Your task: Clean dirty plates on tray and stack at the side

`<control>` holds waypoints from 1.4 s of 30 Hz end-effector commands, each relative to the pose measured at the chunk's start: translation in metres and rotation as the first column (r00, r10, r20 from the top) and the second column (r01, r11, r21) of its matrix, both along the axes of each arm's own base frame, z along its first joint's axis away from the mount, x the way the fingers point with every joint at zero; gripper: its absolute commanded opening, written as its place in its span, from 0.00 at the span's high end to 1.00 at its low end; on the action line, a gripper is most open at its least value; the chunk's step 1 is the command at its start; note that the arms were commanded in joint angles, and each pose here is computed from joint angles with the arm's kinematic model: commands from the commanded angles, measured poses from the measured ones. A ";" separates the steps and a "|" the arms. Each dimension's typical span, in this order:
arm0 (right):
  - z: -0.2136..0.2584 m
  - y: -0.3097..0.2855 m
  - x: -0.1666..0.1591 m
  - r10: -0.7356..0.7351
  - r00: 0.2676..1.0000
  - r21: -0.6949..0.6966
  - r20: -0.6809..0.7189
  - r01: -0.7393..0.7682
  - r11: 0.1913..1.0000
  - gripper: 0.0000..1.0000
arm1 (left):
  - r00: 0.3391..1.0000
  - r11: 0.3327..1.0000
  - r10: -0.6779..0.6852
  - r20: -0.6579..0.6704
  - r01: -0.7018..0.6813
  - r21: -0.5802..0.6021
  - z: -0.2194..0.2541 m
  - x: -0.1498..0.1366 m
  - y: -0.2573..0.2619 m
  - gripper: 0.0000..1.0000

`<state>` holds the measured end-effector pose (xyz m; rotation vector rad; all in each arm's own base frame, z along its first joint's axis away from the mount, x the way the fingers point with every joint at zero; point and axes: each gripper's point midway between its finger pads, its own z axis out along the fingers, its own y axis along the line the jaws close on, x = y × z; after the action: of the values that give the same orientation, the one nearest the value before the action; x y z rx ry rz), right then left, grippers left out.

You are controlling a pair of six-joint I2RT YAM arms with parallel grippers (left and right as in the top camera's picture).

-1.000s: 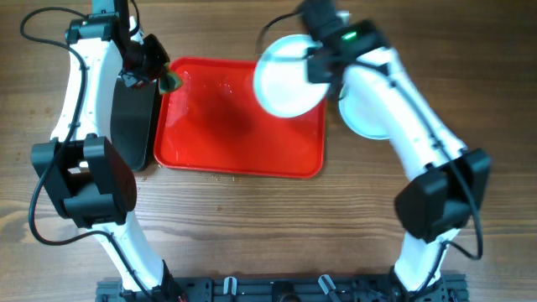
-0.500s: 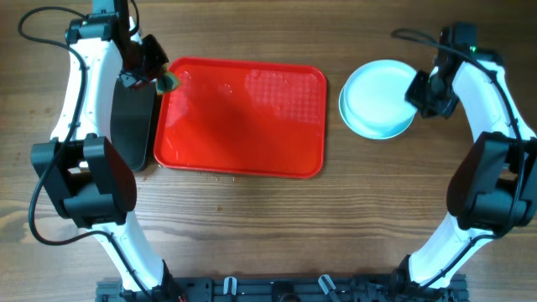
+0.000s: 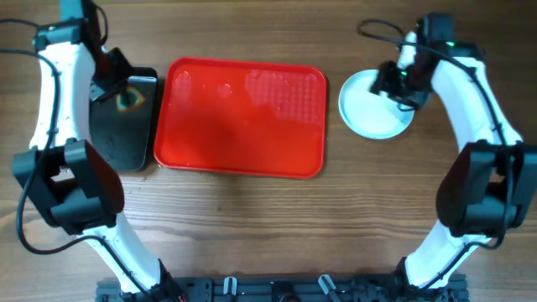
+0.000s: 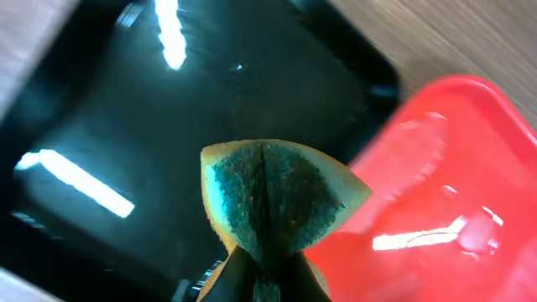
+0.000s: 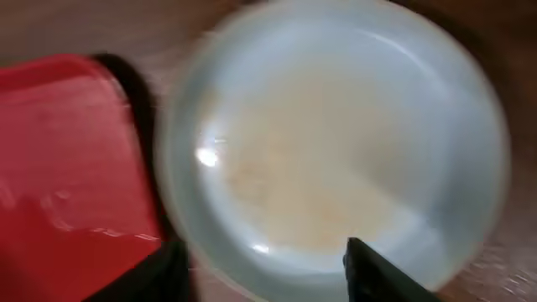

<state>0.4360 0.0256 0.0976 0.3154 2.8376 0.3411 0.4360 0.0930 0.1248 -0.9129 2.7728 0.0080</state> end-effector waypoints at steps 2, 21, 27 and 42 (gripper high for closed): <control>0.033 0.083 0.014 0.185 0.972 0.024 0.147 -0.191 0.981 0.28 | 0.998 0.994 -0.026 -0.061 0.033 0.107 -0.026 -0.011 0.037 0.96; 0.195 0.107 0.013 0.216 0.820 -0.006 0.530 -0.251 0.968 0.15 | 0.956 0.988 -0.118 0.268 0.141 -0.068 0.104 0.002 -0.045 0.00; 0.308 0.086 -0.040 0.163 0.647 -0.046 0.744 -0.194 0.980 0.01 | 0.952 0.983 -0.146 0.269 0.169 -0.067 0.103 0.004 -0.057 0.00; 0.318 0.038 -0.055 0.120 0.622 -0.150 0.774 -0.004 0.989 0.00 | 0.952 0.984 -0.144 0.269 0.168 -0.067 0.103 0.004 -0.056 0.00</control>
<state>0.3716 0.0809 0.4136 -0.0199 2.0285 0.2948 0.4389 0.0388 0.2315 -0.6428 2.5968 -0.2233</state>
